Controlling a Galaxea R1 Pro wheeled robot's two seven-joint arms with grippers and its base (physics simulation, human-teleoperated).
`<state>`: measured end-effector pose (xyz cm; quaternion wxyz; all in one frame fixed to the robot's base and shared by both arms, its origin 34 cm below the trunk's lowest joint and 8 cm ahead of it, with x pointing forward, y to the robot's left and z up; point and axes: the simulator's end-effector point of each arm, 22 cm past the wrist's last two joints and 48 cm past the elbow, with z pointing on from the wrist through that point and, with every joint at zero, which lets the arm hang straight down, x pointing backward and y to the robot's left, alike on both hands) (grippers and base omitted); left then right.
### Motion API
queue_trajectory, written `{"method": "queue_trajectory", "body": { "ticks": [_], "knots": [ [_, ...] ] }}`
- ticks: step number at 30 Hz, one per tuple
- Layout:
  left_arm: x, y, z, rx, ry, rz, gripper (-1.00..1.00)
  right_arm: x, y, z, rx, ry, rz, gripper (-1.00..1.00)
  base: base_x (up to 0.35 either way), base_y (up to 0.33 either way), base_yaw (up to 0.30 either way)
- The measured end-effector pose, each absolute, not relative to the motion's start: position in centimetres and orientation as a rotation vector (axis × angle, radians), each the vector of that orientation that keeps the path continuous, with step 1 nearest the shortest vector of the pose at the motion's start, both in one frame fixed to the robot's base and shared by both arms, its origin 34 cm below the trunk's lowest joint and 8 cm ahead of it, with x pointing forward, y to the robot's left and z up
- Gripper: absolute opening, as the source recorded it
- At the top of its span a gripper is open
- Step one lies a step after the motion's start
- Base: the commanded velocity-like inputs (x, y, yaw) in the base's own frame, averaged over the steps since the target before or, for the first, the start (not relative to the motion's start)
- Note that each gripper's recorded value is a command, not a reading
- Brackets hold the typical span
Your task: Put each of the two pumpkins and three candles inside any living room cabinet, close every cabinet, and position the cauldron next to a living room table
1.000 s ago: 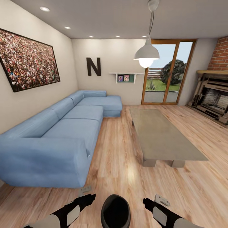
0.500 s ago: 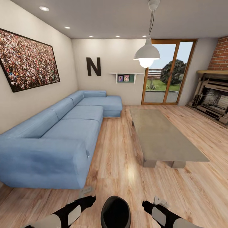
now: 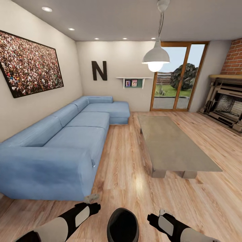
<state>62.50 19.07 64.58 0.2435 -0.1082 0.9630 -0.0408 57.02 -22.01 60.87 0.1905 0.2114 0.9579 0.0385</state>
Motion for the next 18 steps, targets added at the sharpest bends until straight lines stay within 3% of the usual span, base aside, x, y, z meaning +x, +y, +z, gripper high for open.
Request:
{"method": "queue_trajectory", "body": {
  "ticks": [18],
  "knots": [
    [61.7,16.4,64.7,-0.239,2.699,-0.166,1.0,61.1,-16.6,63.9,0.493,2.65,0.193,1.0,0.0,0.0,0.0]
  ]
}}
